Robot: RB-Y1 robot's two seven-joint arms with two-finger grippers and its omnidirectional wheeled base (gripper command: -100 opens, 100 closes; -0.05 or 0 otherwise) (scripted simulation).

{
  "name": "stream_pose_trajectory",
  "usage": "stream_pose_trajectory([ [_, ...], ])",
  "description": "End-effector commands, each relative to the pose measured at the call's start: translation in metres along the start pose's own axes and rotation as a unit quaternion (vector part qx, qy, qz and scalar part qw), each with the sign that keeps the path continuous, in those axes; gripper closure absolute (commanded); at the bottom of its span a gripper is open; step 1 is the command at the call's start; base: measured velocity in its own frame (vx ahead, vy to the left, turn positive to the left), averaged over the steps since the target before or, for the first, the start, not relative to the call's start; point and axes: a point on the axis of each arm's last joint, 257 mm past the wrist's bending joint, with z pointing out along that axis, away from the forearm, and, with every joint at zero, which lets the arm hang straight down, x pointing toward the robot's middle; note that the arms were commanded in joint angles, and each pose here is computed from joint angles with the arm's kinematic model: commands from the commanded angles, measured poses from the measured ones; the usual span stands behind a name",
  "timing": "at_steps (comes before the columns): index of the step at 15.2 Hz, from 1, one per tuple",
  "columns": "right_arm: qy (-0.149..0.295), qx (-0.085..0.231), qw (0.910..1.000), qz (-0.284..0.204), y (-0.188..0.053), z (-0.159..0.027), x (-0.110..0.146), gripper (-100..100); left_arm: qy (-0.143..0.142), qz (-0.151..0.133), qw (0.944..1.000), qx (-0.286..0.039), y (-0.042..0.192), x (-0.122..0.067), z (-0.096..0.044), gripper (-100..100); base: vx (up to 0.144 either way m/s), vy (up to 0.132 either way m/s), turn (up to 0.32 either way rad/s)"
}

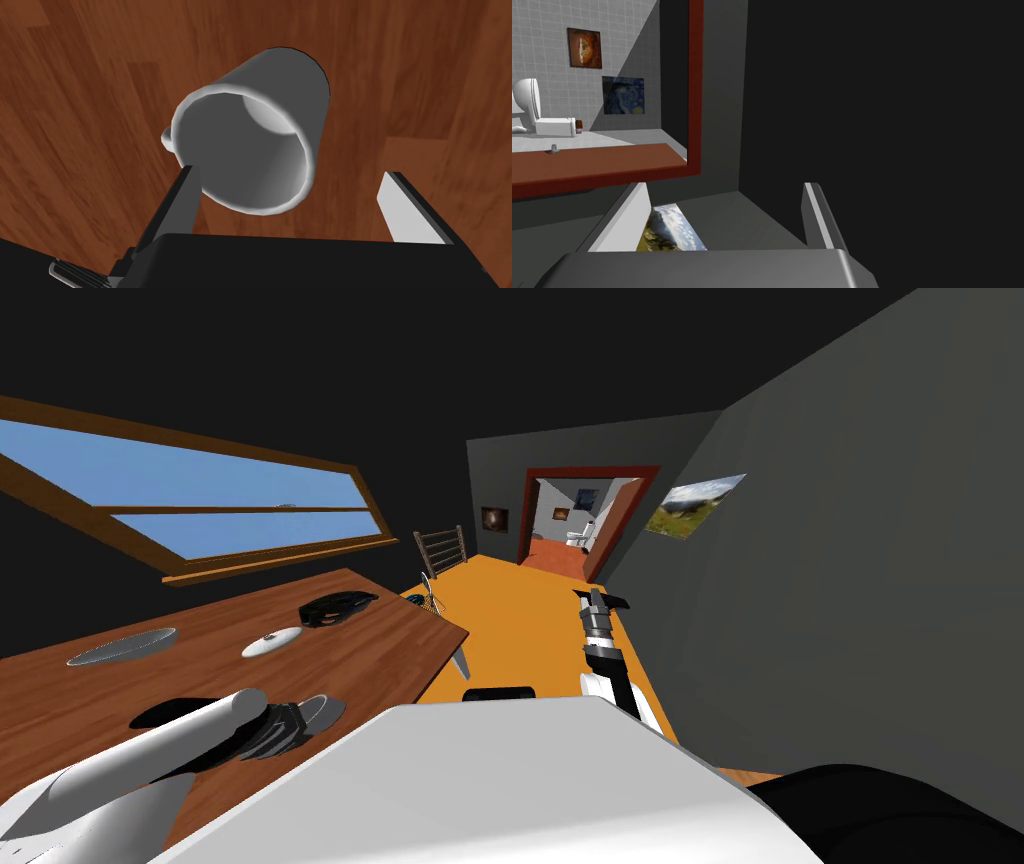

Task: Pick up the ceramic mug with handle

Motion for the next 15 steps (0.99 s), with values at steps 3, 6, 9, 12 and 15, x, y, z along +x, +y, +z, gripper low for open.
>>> stream_pose_trajectory([
  [3,0.0,0.0,1.0,0.0,0.0,0.0,0.0,0,-0.004,-0.036,0.998,-0.053,0.025,-0.013,0.002,-100,-0.002,0.031,-0.175],
  [6,0.0,0.0,1.0,0.0,0.0,0.0,0.0,0,-0.006,-0.058,0.9943,-0.09,0.042,-0.021,0.001,-100,-0.002,0.039,-0.166],
  [9,0.0,0.0,1.0,0.0,0.0,0.0,0.0,0,-0.006,-0.073,0.9908,-0.114,0.054,-0.025,0.0,-100,-0.009,0.048,-0.122],
  [12,0.0,0.0,1.0,0.0,0.0,0.0,0.0,0,-0.007,-0.071,0.9912,-0.111,0.056,-0.022,0.008,-100,-0.004,0.036,-0.053],
  [15,0.0,0.0,1.0,0.0,0.0,0.0,0.0,0,-0.007,-0.069,0.9914,-0.111,0.06,-0.019,0.015,-100,0.004,0.014,0.02],
])
